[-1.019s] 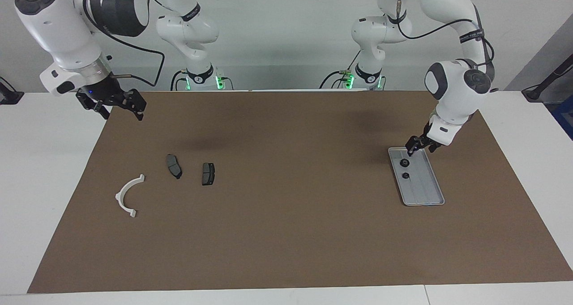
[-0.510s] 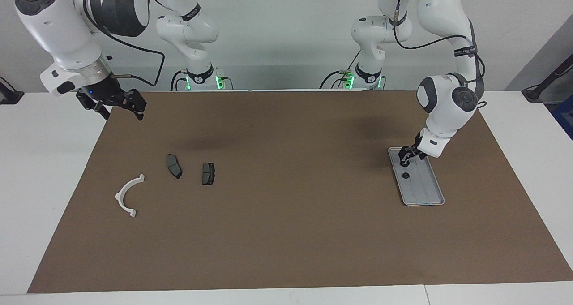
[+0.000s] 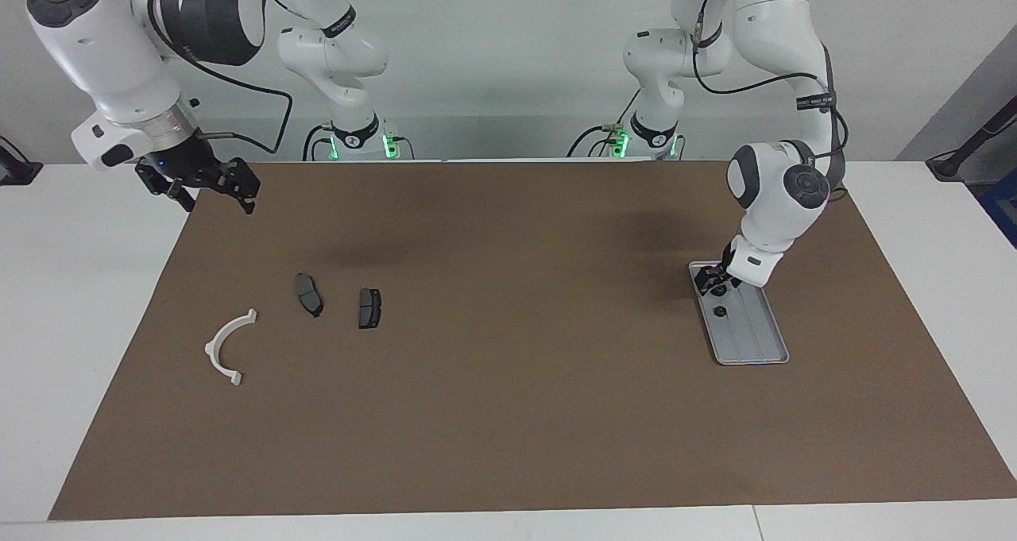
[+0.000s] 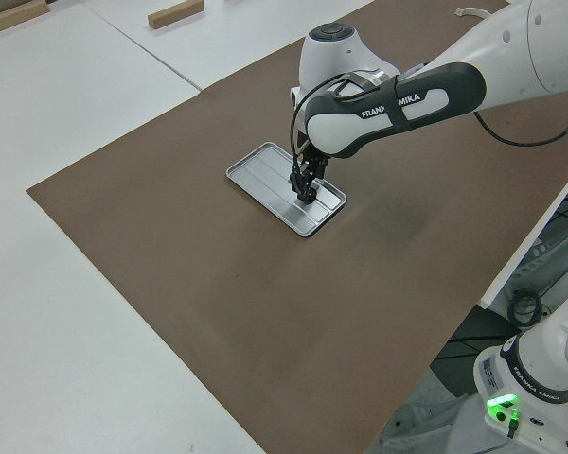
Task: Place bearing gear from tray to pile
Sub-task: 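Lower the left gripper and grasp a small black bearing in the tray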
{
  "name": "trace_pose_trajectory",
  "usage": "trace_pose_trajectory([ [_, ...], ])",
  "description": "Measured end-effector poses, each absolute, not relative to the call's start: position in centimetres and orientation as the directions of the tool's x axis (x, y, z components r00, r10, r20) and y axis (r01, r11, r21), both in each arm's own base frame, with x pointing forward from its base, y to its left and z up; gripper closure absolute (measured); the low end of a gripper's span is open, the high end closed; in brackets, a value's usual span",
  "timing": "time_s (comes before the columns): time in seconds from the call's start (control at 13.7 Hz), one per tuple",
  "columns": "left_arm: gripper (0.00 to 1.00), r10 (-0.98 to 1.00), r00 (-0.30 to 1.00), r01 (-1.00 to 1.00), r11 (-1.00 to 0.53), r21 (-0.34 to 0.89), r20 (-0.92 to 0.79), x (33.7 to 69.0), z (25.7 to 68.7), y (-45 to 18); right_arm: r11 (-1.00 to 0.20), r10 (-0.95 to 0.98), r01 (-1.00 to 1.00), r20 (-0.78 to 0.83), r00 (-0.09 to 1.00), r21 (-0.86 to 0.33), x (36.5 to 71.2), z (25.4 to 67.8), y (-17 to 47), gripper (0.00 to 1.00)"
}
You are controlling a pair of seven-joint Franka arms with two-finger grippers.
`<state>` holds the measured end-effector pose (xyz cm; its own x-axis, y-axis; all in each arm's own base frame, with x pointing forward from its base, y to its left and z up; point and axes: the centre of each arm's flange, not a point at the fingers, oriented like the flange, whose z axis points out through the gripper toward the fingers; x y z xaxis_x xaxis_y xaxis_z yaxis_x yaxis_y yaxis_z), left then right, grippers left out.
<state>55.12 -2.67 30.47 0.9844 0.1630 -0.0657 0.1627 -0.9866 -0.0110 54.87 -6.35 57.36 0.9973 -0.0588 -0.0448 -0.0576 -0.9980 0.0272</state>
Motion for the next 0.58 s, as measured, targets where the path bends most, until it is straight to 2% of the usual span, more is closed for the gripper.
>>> trace_pose_trajectory([
  [0.15,0.22,0.164,0.984,0.163,-0.986,-0.012,-0.068,55.08,30.19,-2.63,-0.998,-0.064,-0.063,-0.045,0.997,0.027,54.83,57.36,-6.63,0.00],
  [0.29,0.20,0.165,0.984,0.165,-0.986,-0.012,-0.067,55.12,30.11,-2.47,-0.997,-0.070,-0.069,-0.045,0.997,0.027,54.79,57.36,-6.99,0.00],
  [0.36,0.22,0.166,0.984,0.166,-0.986,-0.012,-0.066,55.13,30.09,-2.41,-0.997,-0.071,-0.070,-0.045,0.996,0.027,54.79,57.36,-7.02,0.00],
  [0.44,0.29,0.166,0.984,0.166,-0.986,-0.012,-0.066,55.14,30.07,-2.35,-0.997,-0.071,-0.070,-0.045,0.996,0.027,54.79,57.36,-7.01,0.00],
  [0.58,0.30,0.165,0.984,0.165,-0.986,-0.013,-0.067,55.11,29.98,-2.25,-0.997,-0.071,-0.070,-0.045,0.996,0.027,54.79,57.36,-7.01,0.00],
])
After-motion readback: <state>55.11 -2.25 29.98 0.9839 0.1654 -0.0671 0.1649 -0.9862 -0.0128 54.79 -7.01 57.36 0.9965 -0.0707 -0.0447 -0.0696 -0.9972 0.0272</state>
